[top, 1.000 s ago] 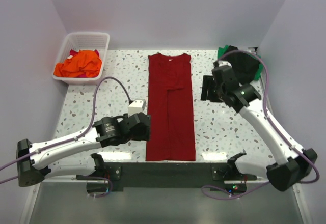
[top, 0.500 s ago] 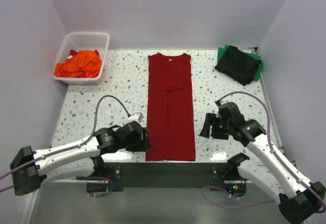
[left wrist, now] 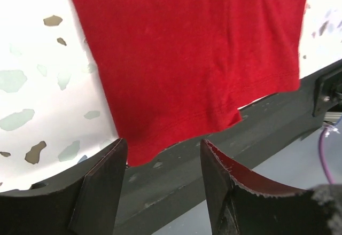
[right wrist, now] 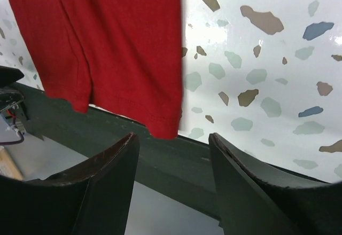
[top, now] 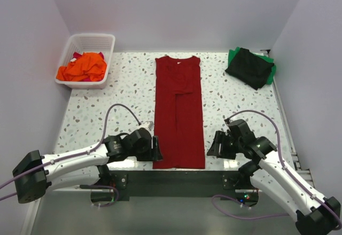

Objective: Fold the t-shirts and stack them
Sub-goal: Fold the tshirt

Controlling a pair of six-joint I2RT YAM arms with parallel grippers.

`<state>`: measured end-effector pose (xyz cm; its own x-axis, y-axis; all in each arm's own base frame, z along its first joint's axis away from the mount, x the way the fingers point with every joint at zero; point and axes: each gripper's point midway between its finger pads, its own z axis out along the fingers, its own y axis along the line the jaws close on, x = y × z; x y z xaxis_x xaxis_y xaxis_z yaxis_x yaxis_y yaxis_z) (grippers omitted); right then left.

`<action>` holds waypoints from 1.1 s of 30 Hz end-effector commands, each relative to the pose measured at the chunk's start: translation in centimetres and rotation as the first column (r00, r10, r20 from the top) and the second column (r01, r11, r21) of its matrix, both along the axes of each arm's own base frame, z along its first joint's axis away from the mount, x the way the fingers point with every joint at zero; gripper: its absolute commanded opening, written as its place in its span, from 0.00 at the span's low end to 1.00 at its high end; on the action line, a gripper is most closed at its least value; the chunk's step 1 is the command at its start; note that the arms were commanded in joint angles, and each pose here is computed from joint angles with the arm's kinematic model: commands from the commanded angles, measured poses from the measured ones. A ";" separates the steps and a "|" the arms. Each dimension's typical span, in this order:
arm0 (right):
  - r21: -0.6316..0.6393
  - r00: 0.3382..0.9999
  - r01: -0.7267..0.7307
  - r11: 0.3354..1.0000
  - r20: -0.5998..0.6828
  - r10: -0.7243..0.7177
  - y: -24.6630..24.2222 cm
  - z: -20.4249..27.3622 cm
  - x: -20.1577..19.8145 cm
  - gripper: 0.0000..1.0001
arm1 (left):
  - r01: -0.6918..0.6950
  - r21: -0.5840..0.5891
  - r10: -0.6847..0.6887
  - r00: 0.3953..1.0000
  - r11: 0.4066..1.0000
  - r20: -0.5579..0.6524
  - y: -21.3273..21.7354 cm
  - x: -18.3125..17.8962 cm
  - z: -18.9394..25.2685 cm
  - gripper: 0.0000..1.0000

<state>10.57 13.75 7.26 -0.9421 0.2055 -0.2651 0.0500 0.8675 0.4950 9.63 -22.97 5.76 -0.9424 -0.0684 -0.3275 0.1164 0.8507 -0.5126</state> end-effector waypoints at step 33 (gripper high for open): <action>-0.300 0.993 -0.072 0.951 0.063 0.095 5.9 -2.6 -1.3 0.58 | -0.057 0.084 0.057 0.998 0.995 0.003 1.5 0.4 -2.3 0.61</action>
<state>8.59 17.86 4.19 -0.9434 -0.0604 -0.3262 -0.1095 0.9849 0.1342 9.89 -21.86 3.70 -0.9441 -0.0703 -0.3221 0.0830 0.8949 -0.4385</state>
